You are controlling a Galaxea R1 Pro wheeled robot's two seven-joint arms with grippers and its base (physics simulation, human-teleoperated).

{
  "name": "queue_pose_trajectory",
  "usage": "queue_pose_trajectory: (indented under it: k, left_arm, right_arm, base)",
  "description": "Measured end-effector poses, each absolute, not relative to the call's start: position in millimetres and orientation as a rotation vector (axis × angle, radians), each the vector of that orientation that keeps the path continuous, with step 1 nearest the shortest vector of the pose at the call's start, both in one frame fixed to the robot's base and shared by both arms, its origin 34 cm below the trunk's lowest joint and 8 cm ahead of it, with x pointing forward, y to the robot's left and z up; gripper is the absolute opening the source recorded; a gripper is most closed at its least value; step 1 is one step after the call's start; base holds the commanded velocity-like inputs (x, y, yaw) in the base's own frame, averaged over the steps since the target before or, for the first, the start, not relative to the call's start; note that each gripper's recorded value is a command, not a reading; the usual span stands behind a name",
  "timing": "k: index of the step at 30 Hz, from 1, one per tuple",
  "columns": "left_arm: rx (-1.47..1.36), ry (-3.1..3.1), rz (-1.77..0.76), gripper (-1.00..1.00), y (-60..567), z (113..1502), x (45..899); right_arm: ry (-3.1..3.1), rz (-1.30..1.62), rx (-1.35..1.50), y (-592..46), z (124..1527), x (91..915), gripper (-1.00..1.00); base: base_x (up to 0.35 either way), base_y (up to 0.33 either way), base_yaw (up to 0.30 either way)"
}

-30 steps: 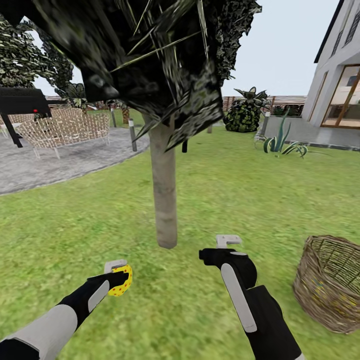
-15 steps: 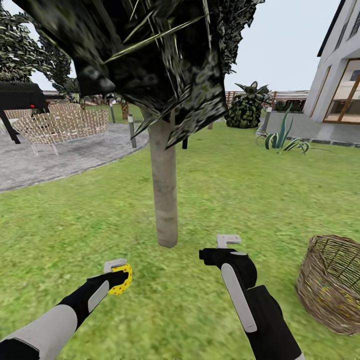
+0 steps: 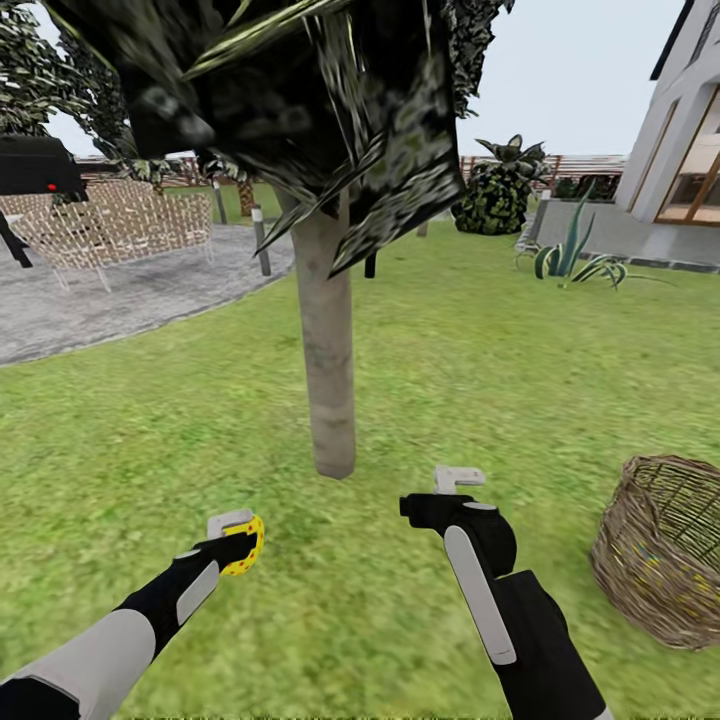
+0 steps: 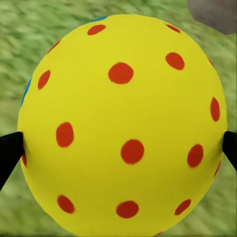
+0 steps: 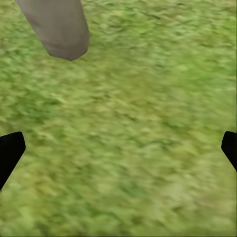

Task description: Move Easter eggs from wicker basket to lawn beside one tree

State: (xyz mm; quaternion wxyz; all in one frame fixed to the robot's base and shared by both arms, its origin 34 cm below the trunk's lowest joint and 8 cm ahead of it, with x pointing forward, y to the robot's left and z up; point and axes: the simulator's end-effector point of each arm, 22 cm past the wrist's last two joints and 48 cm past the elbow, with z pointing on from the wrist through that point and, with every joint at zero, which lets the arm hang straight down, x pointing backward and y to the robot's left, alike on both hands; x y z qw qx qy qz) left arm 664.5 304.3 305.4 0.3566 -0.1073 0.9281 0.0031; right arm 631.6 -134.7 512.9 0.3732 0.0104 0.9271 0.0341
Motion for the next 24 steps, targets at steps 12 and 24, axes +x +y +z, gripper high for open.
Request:
queue_pose_trajectory:
  k: [12,24]
  left_arm:
    - [-0.29,2.405,0.019,-1.0,306,281,660]
    - [-0.303,2.441,0.028,-1.0,309,254,651]
  right_arm:
    - [2.423,0.093,0.027,-132,485,631,1.0]
    - [2.475,0.111,-0.011,-120,458,627,1.0]
  base:
    - [0.0,0.0,0.0]
    - [0.0,0.0,-0.082]
